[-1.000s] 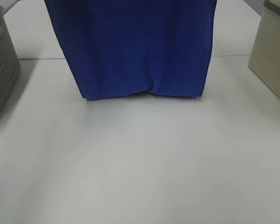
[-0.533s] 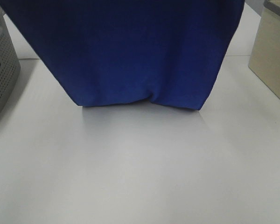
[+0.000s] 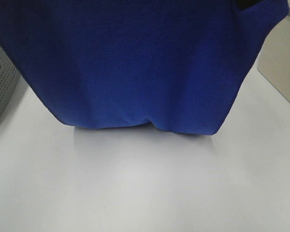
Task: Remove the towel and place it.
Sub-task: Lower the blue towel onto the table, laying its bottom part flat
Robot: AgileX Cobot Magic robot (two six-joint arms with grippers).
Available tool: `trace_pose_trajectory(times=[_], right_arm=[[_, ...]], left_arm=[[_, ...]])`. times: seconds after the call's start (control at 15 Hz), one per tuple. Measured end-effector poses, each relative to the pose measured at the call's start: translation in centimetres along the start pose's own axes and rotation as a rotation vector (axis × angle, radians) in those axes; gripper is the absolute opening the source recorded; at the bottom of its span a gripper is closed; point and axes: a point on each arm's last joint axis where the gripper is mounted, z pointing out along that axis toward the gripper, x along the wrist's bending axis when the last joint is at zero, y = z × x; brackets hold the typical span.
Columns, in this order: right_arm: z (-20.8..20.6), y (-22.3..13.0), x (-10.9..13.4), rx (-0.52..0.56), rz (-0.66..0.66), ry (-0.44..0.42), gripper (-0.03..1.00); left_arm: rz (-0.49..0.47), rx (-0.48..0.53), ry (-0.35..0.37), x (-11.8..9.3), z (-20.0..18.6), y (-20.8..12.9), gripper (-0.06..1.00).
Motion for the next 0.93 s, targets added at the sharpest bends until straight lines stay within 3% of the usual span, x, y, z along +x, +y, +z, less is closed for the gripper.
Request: trace_pose_trajectory(times=[0.2,0.47,0.67,0.93], right_arm=[[0.1,0.3,-0.4,-0.037,-0.037,-0.054,0.02],[0.0,3.0,-1.7,-0.301,-0.115,-0.223,0.02],[0.6,6.6,-3.0,-0.436,-0.172,-0.322,0.02],[2.5,14.1,-6.2,-0.554,-0.254,-0.468,0.02]], left_arm=[[0.037,-0.029,0.049,0.3,0.1,0.3,0.00],[0.100,-0.197,0.176,1.7,1.9,2.6,0.00],[0.231,-0.310,0.332,3.7,5.4,5.2,0.00],[0.435,-0.495,0.551,6.7,9.2,12.4,0.00]])
